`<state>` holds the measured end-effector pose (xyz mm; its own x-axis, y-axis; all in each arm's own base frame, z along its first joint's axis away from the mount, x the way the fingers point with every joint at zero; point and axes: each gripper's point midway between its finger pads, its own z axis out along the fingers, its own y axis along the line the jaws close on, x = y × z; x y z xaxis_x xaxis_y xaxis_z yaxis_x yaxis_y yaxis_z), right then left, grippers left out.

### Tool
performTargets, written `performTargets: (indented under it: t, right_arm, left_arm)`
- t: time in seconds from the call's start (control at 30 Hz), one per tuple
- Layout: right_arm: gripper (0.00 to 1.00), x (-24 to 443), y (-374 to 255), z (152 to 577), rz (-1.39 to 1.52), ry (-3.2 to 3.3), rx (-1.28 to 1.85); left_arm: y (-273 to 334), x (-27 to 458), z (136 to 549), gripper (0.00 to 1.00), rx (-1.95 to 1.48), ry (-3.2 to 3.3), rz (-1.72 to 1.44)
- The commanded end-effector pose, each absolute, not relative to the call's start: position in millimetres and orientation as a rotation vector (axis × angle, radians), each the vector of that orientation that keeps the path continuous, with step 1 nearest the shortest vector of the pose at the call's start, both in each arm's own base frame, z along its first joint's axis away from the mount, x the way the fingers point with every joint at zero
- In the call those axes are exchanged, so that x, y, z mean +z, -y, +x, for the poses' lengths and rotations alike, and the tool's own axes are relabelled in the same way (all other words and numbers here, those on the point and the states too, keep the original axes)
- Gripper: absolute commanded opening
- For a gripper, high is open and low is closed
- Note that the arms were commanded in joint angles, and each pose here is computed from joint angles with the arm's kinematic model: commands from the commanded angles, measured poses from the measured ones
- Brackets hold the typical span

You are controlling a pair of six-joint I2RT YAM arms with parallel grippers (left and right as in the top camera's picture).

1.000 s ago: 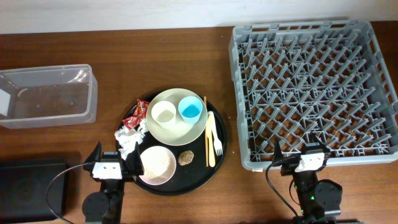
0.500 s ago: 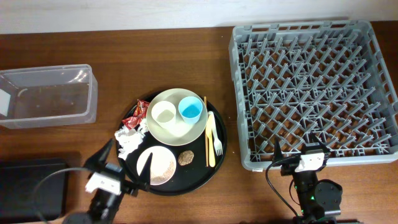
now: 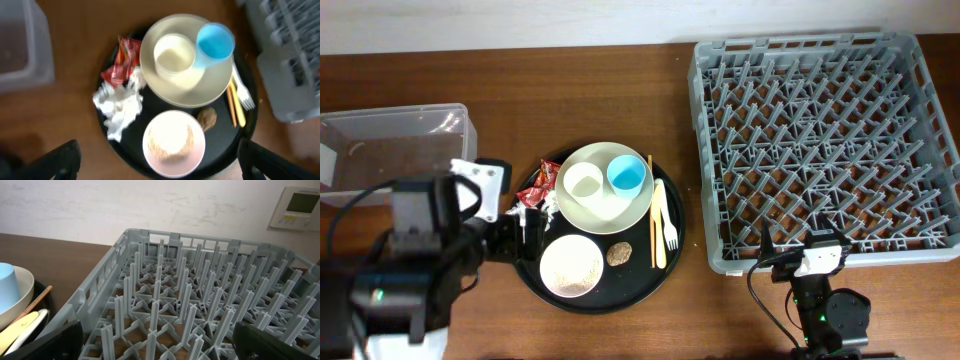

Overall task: Sort waste into correct bins and load items into the dishwasher rack
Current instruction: 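Reach the left gripper to the white tissues and grasp them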

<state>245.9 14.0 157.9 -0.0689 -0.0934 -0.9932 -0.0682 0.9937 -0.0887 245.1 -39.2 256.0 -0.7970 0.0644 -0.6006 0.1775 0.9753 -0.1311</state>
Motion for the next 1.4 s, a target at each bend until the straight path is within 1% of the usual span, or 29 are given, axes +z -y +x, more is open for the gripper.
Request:
performTargets:
  t: [0.0,0.1,0.17,0.23,0.27,0.3,0.33,0.37,0.4,0.5,0.6,0.67,0.73,0.83,1.1,1.27,1.3,1.37]
  right_arm:
    - [0.98,156,-15,246,-0.134,-1.645,-0.023]
    - [0.98,156,-15,246,-0.134,-1.645,-0.023]
    - [0.98,156,-15,246,-0.134,-1.645,-0.023]
    - [0.98,156,-15,246,-0.134,-1.645,-0.023]
    - [0.98,156,-15,246,-0.134,-1.645,-0.023]
    - [0.98,156,-15,246,-0.134,-1.645,-0.023]
    - [0.98,156,-15,246,-0.134,-1.645,-0.023]
    - [0.98,156,-15,246,-0.134,-1.645,-0.023]
    - [0.99,156,-15,246,-0.134,-1.645,-0.023]
    - [0.99,156,-15,246,-0.134,-1.645,-0.023]
    - [0.98,156,-15,246,-0.134,-1.645,-0.023]
    - [0.98,156,-15,246,-0.134,-1.645,-0.023]
    - [0.98,156,-15,246,-0.134,-1.645,-0.023]
    - [0.98,156,-15,246,-0.134,-1.645,-0.023]
    - [0.98,156,-15,246,-0.134,-1.645,-0.023]
    - [0.98,156,-15,246,-0.134,-1.645,-0.023]
    - [0.99,156,-15,246,-0.134,-1.645,-0.023]
    - [0.98,156,-15,246,-0.134,-1.645,-0.023]
  left_arm:
    - [26,222,247,0.99,-0.163,-2.683,0.131]
    - [27,182,253,0.99,-0.191,-2.881,0.054]
    - [29,166,260,0.99,-0.213,-2.941,0.051]
    - [42,154,263,0.99,-0.327,-2.987,0.055]
    - [41,148,265,0.95,-0.328,-3.009,0.052]
    - [41,141,265,0.72,-0.322,-3.037,0.045]
    - [35,133,266,0.63,-0.274,-3.074,-0.053]
    - [20,124,267,0.62,-0.147,-3.105,-0.231]
    - [13,120,267,0.62,-0.076,-3.109,-0.356]
    - [-2,118,272,0.62,0.055,-3.055,-0.517]
    - [-2,113,277,0.62,0.046,-3.027,-0.552]
    - [-2,94,273,0.62,0.047,-3.030,-0.576]
    - [-2,70,273,0.62,0.040,-3.009,-0.578]
    - [-2,55,279,0.63,0.025,-2.966,-0.571]
    - [0,40,289,0.63,-0.014,-2.905,-0.559]
    - [3,28,285,0.63,-0.037,-2.901,-0.557]
    - [5,28,285,0.62,-0.052,-2.903,-0.555]
    - [5,28,286,0.56,-0.053,-2.901,-0.555]
